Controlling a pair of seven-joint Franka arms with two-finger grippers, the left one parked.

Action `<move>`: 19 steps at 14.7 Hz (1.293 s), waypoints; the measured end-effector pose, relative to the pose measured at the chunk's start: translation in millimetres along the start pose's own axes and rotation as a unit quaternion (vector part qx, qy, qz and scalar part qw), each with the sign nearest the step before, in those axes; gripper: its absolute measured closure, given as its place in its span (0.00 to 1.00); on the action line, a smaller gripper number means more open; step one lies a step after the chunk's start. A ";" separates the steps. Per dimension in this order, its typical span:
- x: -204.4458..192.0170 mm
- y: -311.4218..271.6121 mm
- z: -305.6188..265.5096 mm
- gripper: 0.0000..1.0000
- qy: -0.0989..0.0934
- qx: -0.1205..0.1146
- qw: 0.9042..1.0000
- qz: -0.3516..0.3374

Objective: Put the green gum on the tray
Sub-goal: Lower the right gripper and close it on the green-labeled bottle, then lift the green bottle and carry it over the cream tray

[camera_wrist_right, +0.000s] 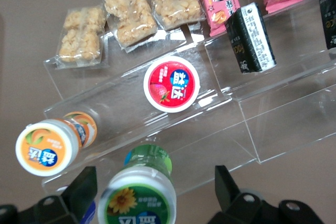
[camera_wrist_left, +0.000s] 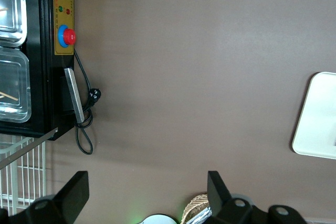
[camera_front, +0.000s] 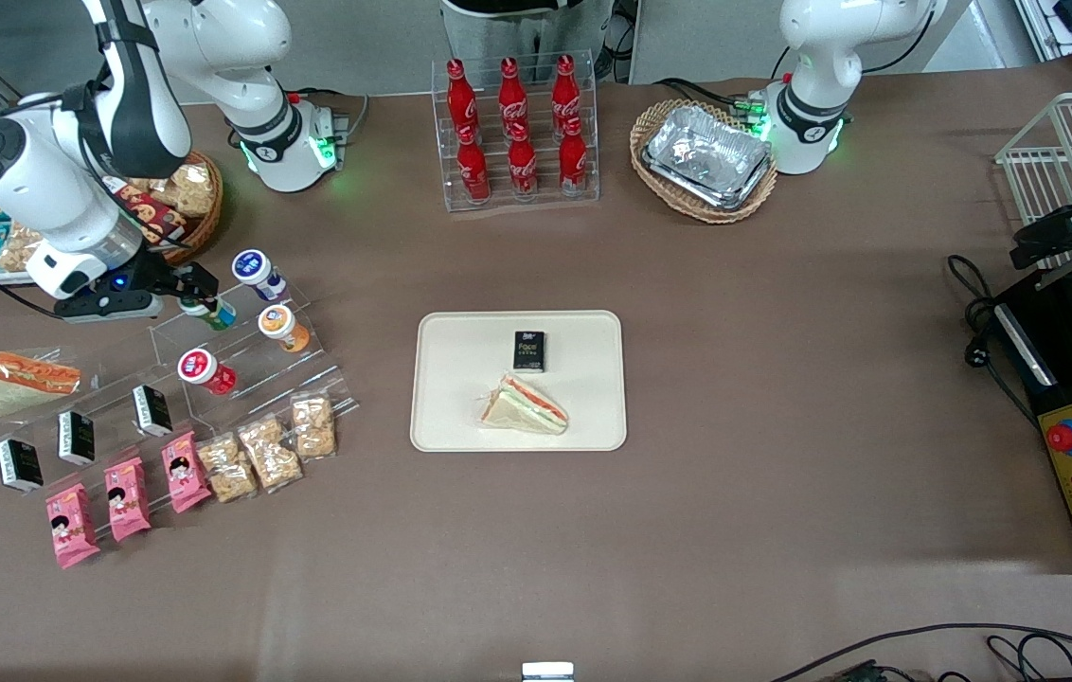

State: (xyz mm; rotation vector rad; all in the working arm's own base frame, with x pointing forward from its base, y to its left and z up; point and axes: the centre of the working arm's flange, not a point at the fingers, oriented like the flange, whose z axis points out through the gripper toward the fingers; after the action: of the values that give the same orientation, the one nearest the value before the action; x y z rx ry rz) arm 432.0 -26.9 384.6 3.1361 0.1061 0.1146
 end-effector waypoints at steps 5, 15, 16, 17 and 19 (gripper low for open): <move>-3.6 -0.7 9.5 0.00 -0.005 0.000 1.000 0.000; -12.1 -2.9 16.3 0.01 -0.013 0.001 1.000 0.014; -12.3 -3.7 16.6 0.04 -0.013 0.001 1.000 0.017; -12.3 -5.2 16.8 0.05 -0.013 0.001 1.000 0.019; -12.0 -13.1 16.7 0.13 -0.014 -0.001 1.000 0.022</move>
State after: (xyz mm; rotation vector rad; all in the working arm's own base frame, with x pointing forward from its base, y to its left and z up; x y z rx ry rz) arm 420.4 -14.6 367.1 3.1371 0.0367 0.0694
